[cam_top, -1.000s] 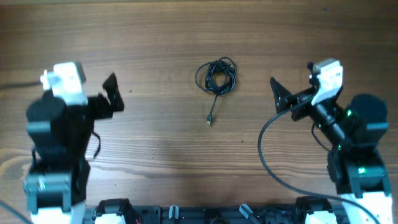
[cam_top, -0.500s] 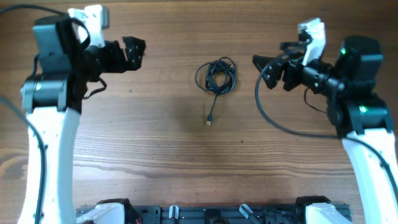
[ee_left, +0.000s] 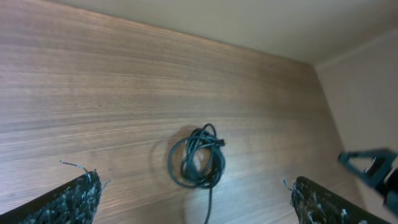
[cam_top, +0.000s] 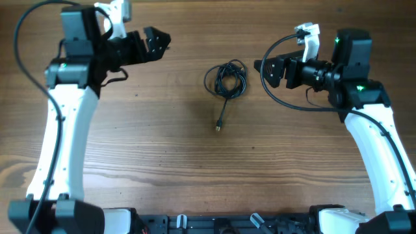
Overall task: Untangle cables
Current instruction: 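Raise both arms and move grippers toward the black cable coil, then lower the left gripper onto the black cable coil and close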
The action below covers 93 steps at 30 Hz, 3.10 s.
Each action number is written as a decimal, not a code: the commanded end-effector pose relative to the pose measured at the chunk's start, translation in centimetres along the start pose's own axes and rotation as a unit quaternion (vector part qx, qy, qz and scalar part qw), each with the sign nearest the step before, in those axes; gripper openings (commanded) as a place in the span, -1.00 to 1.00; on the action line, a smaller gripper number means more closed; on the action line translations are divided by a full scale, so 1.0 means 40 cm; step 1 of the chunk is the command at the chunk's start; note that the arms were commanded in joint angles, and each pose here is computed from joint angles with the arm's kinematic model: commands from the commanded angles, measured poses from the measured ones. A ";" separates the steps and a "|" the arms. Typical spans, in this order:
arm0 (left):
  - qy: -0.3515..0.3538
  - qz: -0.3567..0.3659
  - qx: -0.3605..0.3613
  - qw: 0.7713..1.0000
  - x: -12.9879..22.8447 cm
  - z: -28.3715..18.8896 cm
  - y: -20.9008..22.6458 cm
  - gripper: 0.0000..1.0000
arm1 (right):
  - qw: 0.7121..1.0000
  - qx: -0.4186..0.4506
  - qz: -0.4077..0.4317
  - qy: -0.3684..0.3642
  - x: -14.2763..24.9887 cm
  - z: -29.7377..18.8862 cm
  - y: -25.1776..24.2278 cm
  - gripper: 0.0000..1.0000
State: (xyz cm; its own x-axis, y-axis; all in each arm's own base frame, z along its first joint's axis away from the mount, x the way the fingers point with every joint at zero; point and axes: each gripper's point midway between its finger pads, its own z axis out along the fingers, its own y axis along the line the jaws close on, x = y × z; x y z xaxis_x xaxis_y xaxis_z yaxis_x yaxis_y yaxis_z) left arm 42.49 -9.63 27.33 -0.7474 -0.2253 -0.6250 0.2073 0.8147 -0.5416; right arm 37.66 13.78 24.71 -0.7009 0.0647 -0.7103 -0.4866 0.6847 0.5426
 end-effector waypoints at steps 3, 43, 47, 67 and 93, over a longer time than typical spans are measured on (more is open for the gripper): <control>0.014 -0.032 -0.045 0.998 0.026 0.153 0.005 1.00 | 1.000 -0.015 0.009 -0.002 -0.016 -0.001 0.016 1.00; 0.052 -0.034 -0.018 0.998 0.161 0.453 -0.078 1.00 | 0.995 0.061 0.060 0.047 0.061 -0.006 -0.050 0.99; 0.041 -0.030 -0.012 0.999 0.153 0.475 -0.074 1.00 | 0.995 0.061 0.060 0.047 0.061 -0.006 -0.050 0.99; 0.020 -0.027 -0.093 0.995 0.182 0.557 0.029 0.97 | 0.995 0.066 0.061 0.048 0.062 -0.006 -0.054 0.99; 0.147 0.027 -0.137 0.979 0.376 0.585 0.092 0.42 | 0.993 0.076 0.074 0.048 0.064 -0.008 -0.062 0.99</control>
State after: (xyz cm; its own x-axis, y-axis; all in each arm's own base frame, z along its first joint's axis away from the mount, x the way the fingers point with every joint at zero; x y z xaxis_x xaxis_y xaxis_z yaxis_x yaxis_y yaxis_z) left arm 46.72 -22.79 3.25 -0.9016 -0.1036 -0.4200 0.0572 0.9338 -0.3531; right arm 36.48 12.10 21.23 -0.8139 0.1025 -0.5720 -0.2995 0.7695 0.5640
